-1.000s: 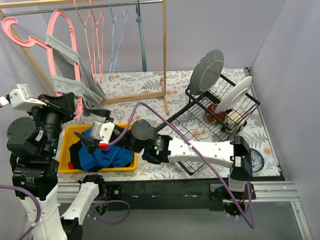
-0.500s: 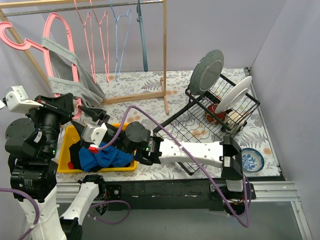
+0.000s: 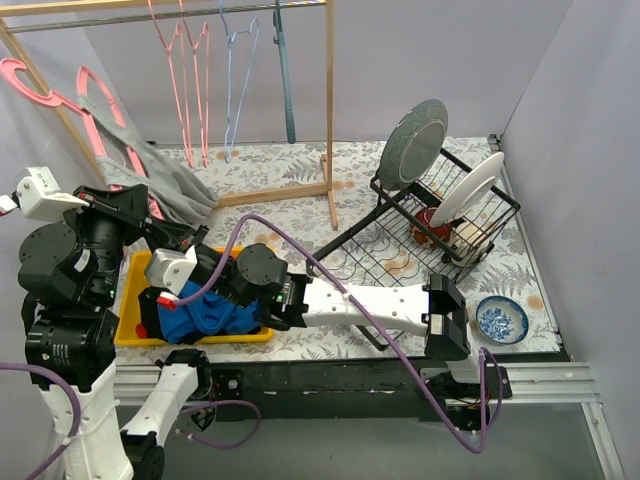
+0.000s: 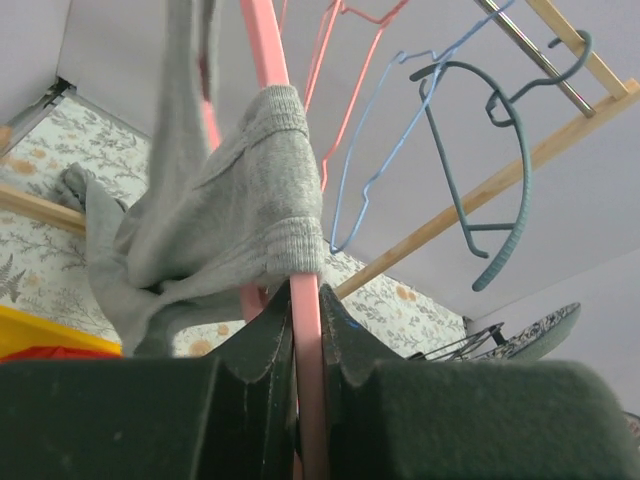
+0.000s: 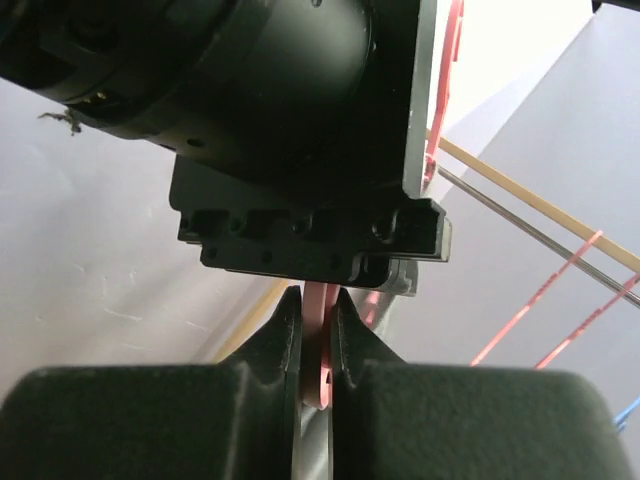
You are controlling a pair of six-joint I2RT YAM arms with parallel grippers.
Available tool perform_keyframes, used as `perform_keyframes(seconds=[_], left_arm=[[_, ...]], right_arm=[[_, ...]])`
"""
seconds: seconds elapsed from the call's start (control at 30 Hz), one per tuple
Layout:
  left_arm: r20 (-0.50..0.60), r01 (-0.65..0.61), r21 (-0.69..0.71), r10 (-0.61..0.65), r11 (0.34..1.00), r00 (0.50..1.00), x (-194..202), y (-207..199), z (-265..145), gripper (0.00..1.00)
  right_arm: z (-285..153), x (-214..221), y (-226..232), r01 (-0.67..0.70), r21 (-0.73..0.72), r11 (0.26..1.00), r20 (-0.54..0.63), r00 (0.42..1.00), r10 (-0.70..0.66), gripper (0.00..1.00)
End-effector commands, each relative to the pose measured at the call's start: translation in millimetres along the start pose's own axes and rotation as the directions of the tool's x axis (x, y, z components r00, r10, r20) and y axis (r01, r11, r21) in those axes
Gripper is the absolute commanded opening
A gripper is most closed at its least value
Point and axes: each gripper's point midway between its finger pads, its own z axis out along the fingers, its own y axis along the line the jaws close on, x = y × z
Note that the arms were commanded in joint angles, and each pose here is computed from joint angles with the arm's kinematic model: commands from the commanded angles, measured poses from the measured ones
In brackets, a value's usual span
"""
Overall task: Remove the tank top from the hanger
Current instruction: Pick up the hanger from the clothesline.
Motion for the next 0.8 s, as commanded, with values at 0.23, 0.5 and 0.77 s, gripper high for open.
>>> perform_keyframes(seconds=[0.23, 0.5, 0.77], left_arm=[[0.165, -0.048, -0.090, 0.062, 0.995, 0.984, -58, -3, 2, 0.54], [0.238, -0.076, -0.172, 0.116, 0.982, 0.964, -94, -6, 11, 0.75], [0.268, -0.121, -0.297, 0.205, 0.947, 0.941, -114, 8, 12, 0.79]], right_arm=[[-10, -23, -30, -0.043, 0.117, 0.992, 0.069, 0.997, 0.035, 0.01], [-20, -14, -30, -0.041, 0.128, 0.991, 0.047, 0.998, 0.035, 0.01], [-15, 4, -51, -0.080, 0.189, 0.979, -0.030, 0.996, 0.087, 0.01]])
